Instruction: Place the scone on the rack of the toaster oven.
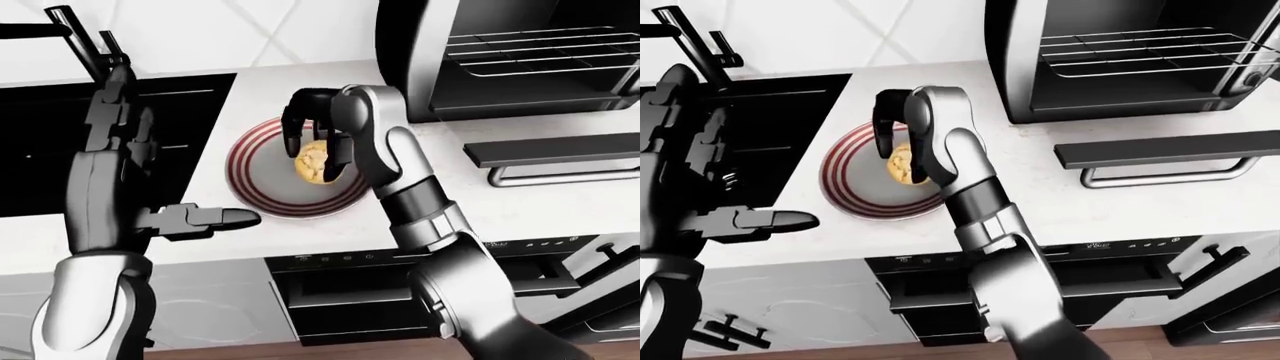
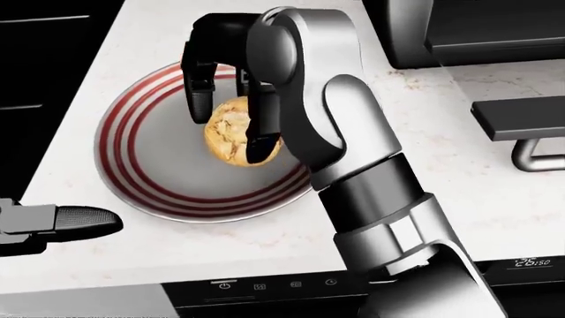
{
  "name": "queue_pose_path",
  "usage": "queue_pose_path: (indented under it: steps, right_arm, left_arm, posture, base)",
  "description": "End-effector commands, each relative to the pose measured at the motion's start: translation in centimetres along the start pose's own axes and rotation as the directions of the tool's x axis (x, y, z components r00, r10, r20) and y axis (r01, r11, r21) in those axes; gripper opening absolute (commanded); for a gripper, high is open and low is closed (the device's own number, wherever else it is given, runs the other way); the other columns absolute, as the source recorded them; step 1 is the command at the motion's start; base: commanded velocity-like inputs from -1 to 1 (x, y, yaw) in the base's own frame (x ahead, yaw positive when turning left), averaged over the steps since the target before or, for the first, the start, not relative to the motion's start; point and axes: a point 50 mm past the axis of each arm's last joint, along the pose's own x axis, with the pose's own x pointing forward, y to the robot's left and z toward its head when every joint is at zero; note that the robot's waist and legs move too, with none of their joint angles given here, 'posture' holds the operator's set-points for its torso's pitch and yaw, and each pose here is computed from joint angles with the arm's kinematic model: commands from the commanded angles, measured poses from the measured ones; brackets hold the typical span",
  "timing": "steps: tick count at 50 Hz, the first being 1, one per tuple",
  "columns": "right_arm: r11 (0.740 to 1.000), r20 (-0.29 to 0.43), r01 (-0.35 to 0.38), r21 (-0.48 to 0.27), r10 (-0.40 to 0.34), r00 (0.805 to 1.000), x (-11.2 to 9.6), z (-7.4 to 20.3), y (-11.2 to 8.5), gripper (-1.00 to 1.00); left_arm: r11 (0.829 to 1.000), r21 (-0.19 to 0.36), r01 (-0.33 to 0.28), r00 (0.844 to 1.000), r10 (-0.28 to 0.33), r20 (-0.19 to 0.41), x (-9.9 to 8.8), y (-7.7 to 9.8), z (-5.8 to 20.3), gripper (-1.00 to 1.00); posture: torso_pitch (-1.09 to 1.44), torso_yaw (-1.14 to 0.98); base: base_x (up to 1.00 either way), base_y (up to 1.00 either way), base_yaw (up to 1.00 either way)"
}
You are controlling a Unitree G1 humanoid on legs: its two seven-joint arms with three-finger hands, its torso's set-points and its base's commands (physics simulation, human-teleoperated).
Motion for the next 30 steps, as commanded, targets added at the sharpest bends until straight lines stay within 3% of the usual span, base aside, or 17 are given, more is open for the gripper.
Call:
queue_pose_path:
  steps: [1, 15, 20, 30]
  right_arm:
    - [0.995, 0.037, 0.1, -0.025, -0.099, 0.994, -1.1, 1.0, -2.0, -0.5]
    - [0.974, 0.056, 0.227, -0.016, -0.226, 0.973, -3.8, 1.9, -5.2, -0.61]
    - [0.953, 0.043, 0.304, 0.001, -0.304, 0.952, -5.7, 2.0, -7.5, -0.62]
    - [0.923, 0.013, 0.38, 0.062, -0.382, 0.924, -7.7, 1.6, -9.4, -0.62]
  left_arm:
    - [1.0, 0.008, -0.011, 0.997, 0.01, 0.07, -0.2, 0.2, 1.0, 1.0]
    - [1.0, 0.007, -0.009, 0.998, 0.008, 0.064, -0.3, 0.0, 0.7, 1.0]
    - [1.0, 0.005, -0.005, 0.998, 0.005, 0.065, -0.3, -0.1, 0.7, 1.0]
    - [1.0, 0.003, 0.0, 0.998, -0.001, 0.065, 0.0, -0.2, 0.8, 1.0]
  posture:
    - [0.0, 0.0]
    - [0.0, 0.0]
    - [0.0, 0.0]
    - [0.0, 0.0]
  base:
    - [0.0, 0.0, 0.0]
    - [0.0, 0.0, 0.0]
    - [0.0, 0.0, 0.0]
    - [0.0, 0.0, 0.0]
